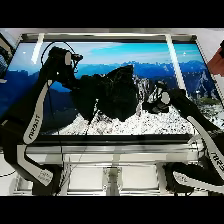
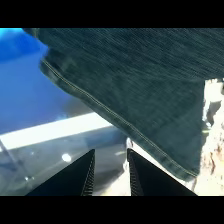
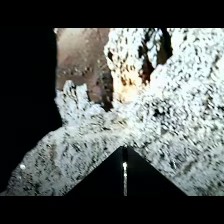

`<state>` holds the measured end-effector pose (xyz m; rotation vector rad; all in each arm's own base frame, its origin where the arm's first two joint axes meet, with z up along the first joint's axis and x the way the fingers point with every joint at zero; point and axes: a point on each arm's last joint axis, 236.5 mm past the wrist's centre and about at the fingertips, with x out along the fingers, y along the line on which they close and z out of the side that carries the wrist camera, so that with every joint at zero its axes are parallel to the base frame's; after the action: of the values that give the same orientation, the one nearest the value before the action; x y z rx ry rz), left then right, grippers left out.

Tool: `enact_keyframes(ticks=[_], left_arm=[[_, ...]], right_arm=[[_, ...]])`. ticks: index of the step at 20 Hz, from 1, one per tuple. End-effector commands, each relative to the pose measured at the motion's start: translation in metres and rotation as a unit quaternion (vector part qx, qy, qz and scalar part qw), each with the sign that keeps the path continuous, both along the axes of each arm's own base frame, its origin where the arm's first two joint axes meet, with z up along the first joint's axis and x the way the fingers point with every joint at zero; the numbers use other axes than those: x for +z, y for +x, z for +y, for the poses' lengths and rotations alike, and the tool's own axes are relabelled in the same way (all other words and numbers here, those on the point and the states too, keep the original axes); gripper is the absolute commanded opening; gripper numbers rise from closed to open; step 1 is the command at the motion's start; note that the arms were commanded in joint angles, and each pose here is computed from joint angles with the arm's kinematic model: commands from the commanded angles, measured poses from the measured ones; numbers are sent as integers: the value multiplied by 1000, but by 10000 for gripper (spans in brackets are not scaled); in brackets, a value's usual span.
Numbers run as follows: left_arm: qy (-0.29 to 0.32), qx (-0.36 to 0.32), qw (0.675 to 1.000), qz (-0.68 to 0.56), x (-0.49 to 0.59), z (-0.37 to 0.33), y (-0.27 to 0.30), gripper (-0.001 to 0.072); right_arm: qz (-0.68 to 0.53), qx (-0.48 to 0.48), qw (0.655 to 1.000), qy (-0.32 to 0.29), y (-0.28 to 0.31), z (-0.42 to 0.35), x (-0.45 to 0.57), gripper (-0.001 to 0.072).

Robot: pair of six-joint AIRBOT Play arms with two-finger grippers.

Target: Fold the clothes and pants, and hang the long-sleeved shirts on hangers.

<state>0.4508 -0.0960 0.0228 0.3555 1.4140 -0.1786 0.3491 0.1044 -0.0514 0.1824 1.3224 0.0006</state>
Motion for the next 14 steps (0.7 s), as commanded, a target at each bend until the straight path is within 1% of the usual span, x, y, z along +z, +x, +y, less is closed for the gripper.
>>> enact_keyframes(ticks=[1,3,5,6,7,9,10,11,12,14], left_arm=[[4,-3,1000,-13,1,21,11,225],[6,5,1000,-13,1,38,14,225],[4,23,999,-24,2,55,21,225],[2,31,999,-26,2,62,23,225],[-1,38,999,-25,2,68,23,225],[-2,46,999,-25,2,77,24,225],[-3,42,999,-24,2,80,24,224],[-9,42,999,-27,2,80,26,224],[-15,43,998,-34,2,79,29,223],[-24,41,997,-56,4,76,39,223]], right_arm=[[-127,15,985,120,53,54,34,28],[-171,29,969,176,78,82,57,28],[-188,76,960,194,99,113,70,29],[-196,116,955,192,108,135,73,106],[-202,149,949,190,115,158,74,320],[-208,177,943,189,135,195,68,483],[-206,175,943,195,146,206,63,495],[-204,174,943,200,155,214,58,545],[-196,177,942,206,160,221,55,557],[-180,193,942,209,162,234,45,557]])
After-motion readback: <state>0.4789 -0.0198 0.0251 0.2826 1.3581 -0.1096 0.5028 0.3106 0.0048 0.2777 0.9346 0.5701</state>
